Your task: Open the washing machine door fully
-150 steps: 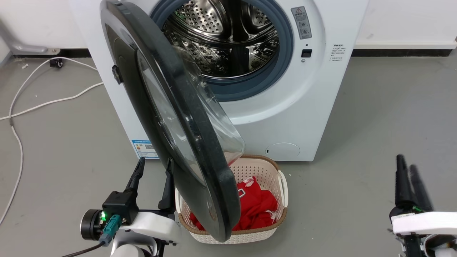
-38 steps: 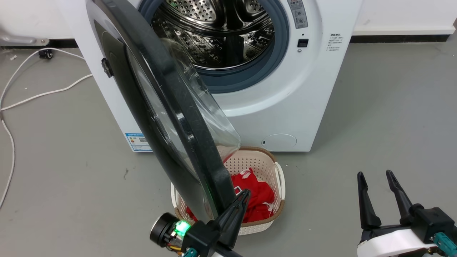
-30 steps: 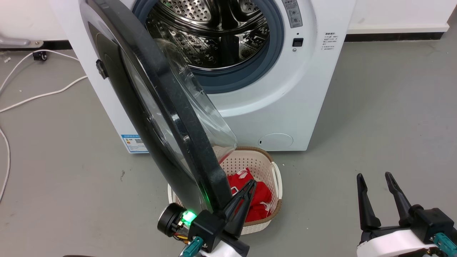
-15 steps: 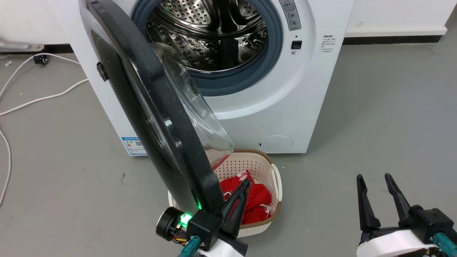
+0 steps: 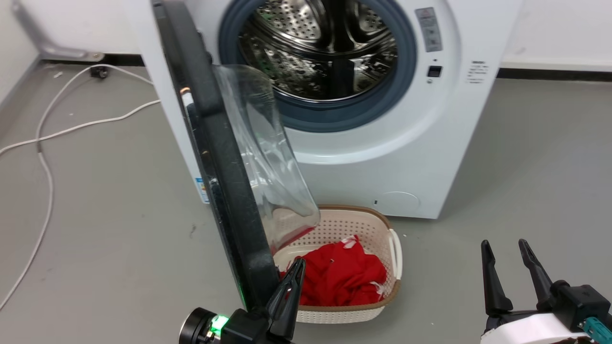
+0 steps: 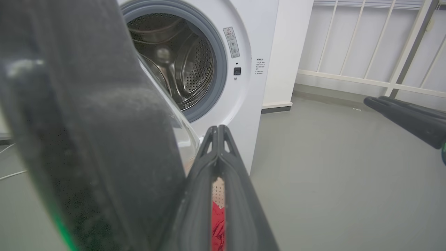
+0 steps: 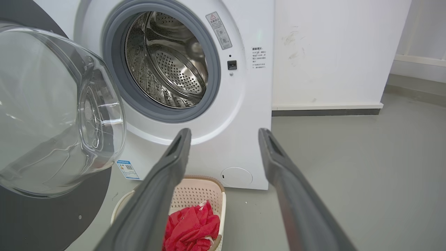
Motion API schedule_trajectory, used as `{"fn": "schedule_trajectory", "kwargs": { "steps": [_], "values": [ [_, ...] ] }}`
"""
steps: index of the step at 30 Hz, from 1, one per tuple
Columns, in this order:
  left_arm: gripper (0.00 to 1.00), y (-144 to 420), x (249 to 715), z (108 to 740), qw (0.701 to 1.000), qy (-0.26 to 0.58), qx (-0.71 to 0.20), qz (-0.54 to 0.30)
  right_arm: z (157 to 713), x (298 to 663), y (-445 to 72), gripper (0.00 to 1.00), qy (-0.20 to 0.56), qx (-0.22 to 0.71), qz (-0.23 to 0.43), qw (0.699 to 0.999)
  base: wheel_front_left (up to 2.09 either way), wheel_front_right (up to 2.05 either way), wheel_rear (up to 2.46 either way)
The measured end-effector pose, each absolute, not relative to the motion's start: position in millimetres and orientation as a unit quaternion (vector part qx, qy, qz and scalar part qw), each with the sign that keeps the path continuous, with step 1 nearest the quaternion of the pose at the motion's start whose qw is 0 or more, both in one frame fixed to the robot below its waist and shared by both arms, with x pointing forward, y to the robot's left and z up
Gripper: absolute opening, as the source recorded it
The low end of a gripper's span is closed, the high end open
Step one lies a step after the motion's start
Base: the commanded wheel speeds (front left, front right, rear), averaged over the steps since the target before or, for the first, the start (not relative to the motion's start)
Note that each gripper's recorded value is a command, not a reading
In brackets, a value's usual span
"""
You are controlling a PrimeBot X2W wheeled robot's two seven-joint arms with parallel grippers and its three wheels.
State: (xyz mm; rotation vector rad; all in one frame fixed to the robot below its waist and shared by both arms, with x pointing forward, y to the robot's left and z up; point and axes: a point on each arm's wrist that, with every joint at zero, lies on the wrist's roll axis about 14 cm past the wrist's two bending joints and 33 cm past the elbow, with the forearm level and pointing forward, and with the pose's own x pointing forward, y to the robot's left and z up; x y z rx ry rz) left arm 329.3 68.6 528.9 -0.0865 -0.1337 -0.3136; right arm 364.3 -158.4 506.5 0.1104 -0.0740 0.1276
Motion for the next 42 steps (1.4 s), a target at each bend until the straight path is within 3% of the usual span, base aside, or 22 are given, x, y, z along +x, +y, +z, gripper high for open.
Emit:
{"fn": "schedule_trajectory", "kwargs": {
  "steps": [23,42],
  "values": [
    [0.00,205,277,523,0.994,-0.057,-0.018,0.086,504,397,-51,1.00,-0.022,0.060,0.218,0.974,0.00,0.00,0.00],
    [0.00,331,272,535,0.964,-0.065,0.015,0.256,490,409,-44,1.00,0.002,0.060,0.224,0.973,0.00,0.00,0.00]
  ]
}}
